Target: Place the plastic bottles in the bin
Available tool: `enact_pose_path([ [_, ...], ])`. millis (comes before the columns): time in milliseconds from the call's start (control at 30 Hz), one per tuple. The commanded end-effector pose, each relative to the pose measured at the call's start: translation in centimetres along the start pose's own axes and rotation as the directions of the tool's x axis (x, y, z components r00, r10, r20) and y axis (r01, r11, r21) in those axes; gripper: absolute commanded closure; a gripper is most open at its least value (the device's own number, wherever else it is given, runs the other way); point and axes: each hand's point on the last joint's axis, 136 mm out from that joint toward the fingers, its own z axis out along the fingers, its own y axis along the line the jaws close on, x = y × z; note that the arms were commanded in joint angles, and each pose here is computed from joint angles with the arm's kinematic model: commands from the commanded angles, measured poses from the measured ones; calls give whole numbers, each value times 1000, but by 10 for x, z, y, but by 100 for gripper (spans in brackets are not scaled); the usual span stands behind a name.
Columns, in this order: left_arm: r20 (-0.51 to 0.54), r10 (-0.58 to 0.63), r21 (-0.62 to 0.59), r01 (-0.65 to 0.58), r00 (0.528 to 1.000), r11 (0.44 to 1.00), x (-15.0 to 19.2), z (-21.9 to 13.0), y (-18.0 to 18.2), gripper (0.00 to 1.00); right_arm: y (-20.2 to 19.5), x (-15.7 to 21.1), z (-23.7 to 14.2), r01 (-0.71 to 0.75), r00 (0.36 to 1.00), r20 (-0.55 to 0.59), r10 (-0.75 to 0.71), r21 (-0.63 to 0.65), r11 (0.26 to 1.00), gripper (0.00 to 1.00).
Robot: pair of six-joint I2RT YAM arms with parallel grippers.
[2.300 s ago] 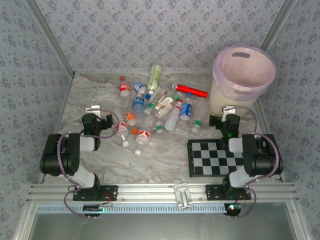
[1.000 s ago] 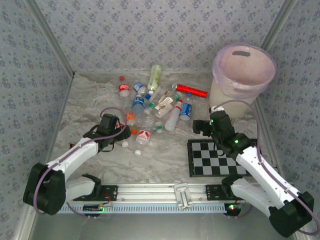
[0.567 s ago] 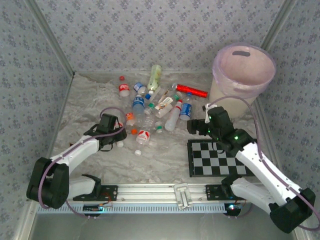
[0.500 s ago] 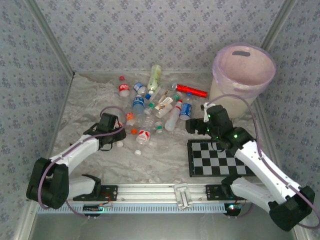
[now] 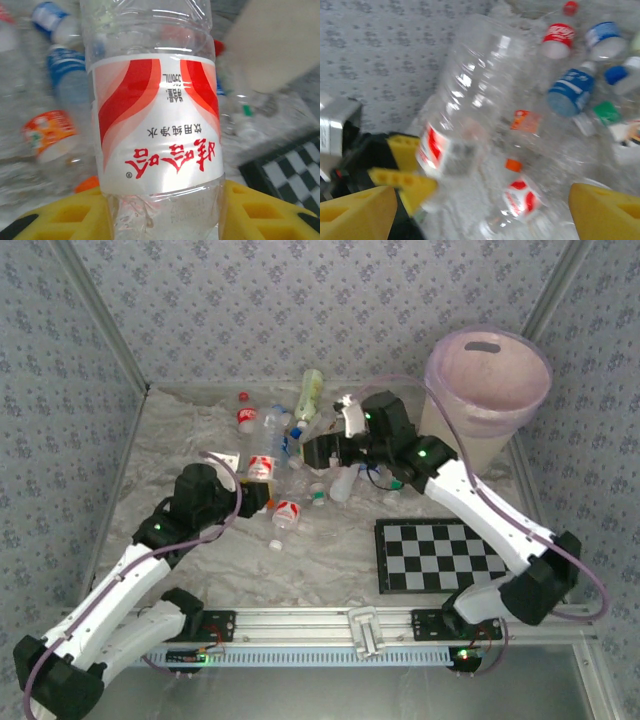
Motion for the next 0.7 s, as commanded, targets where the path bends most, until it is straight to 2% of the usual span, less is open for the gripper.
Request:
enact_pose_path([
  [0, 63, 81, 178, -91, 995, 980, -9, -3, -39, 61, 20, -14, 11, -18, 999, -30, 15, -101, 995, 5],
  [67, 58, 92, 192, -102, 994, 976, -7, -2, -44, 62, 17, -15, 20, -9, 998, -59, 4, -92, 996, 0],
  [300, 65, 108, 220, -120, 992, 968, -9, 1, -53, 64, -7, -24, 43, -64, 995, -83, 58, -72, 995, 3],
  [400, 68, 116, 221, -128, 991, 967, -10, 1, -54, 65, -10, -27, 46, -68, 995, -79, 62, -74, 995, 9],
  [667, 65, 112, 204, -123, 992, 971, -10, 6, -51, 64, -16, -34, 41, -83, 995, -61, 79, -73, 994, 37],
])
